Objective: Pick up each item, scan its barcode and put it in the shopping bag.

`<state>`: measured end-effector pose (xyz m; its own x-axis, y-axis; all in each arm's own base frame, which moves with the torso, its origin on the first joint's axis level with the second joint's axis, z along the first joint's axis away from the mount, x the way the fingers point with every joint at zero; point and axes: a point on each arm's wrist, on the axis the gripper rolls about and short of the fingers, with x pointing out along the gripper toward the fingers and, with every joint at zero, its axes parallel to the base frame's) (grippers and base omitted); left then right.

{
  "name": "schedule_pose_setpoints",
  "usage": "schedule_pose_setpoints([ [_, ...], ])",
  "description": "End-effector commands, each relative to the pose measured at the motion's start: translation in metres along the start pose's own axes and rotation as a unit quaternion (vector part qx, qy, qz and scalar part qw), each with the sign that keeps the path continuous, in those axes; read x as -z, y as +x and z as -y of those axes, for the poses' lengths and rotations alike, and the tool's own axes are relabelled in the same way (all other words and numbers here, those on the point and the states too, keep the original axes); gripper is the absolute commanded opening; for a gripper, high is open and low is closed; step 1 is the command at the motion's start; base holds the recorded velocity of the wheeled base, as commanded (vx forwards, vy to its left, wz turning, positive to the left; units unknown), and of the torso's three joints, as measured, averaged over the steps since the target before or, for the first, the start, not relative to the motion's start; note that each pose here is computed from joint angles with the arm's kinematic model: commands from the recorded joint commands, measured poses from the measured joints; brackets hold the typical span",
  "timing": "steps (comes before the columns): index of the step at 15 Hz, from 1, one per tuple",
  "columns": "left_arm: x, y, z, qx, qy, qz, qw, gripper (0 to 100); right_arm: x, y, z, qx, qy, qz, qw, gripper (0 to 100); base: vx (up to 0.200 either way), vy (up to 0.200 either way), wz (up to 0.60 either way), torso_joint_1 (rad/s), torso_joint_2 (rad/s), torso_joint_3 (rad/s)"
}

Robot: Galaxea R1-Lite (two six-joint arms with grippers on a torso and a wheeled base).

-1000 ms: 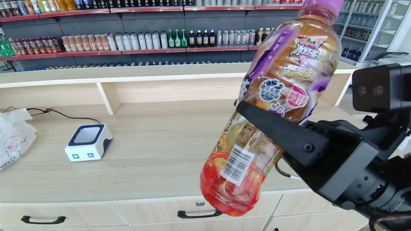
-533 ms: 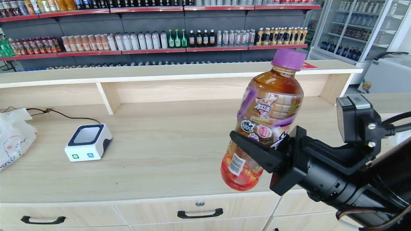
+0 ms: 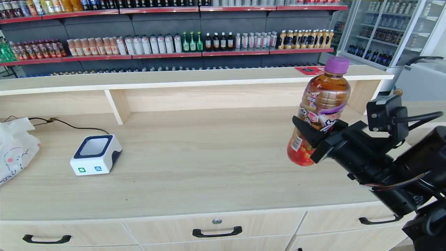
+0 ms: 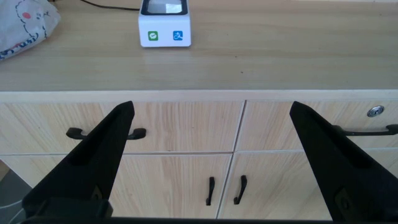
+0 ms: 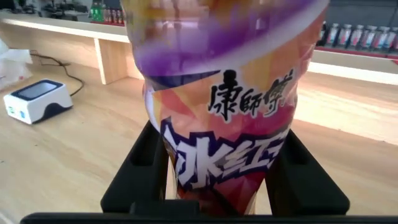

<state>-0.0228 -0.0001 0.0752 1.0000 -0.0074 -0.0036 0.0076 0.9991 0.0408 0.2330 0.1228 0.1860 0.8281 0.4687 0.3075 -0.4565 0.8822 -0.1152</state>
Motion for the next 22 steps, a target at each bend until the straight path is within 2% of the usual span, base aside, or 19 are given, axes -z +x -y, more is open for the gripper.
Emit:
schedule_pose_setpoints([
  [1,0.000,0.000,0.000,0.000,-0.001,0.000,1.0000,100,0.000,-0.004,0.012,0.022,-0.007,-0.003,1.000,0,-0.200,0.000,0.00,0.002,0.00,0.002],
  [3,0.000,0.000,0.000,0.000,-0.001,0.000,1.0000,100,0.002,-0.011,0.013,0.024,-0.005,-0.012,1.000,0,-0.200,0.000,0.00,0.022,0.01,-0.005],
  [6,0.000,0.000,0.000,-0.001,-0.004,0.002,1.0000,100,-0.005,-0.017,0.014,0.026,0.008,-0.003,1.000,0,0.000,0.000,0.00,0.000,0.00,0.000],
  [17,0.000,0.000,0.000,0.000,-0.003,0.002,1.0000,100,-0.011,-0.015,0.015,0.028,0.011,0.010,1.000,0,0.000,0.200,0.00,0.005,0.00,0.002],
  [19,-0.001,0.000,0.000,-0.003,-0.023,0.006,0.9997,100,-0.011,-0.015,0.015,0.028,0.011,0.010,1.000,0,0.000,0.200,0.00,0.005,0.00,0.007],
  [22,-0.001,0.000,0.000,-0.002,-0.023,0.007,0.9997,100,-0.013,-0.015,0.015,0.028,0.011,0.013,0.999,0,0.000,0.200,0.00,0.001,0.00,0.004],
])
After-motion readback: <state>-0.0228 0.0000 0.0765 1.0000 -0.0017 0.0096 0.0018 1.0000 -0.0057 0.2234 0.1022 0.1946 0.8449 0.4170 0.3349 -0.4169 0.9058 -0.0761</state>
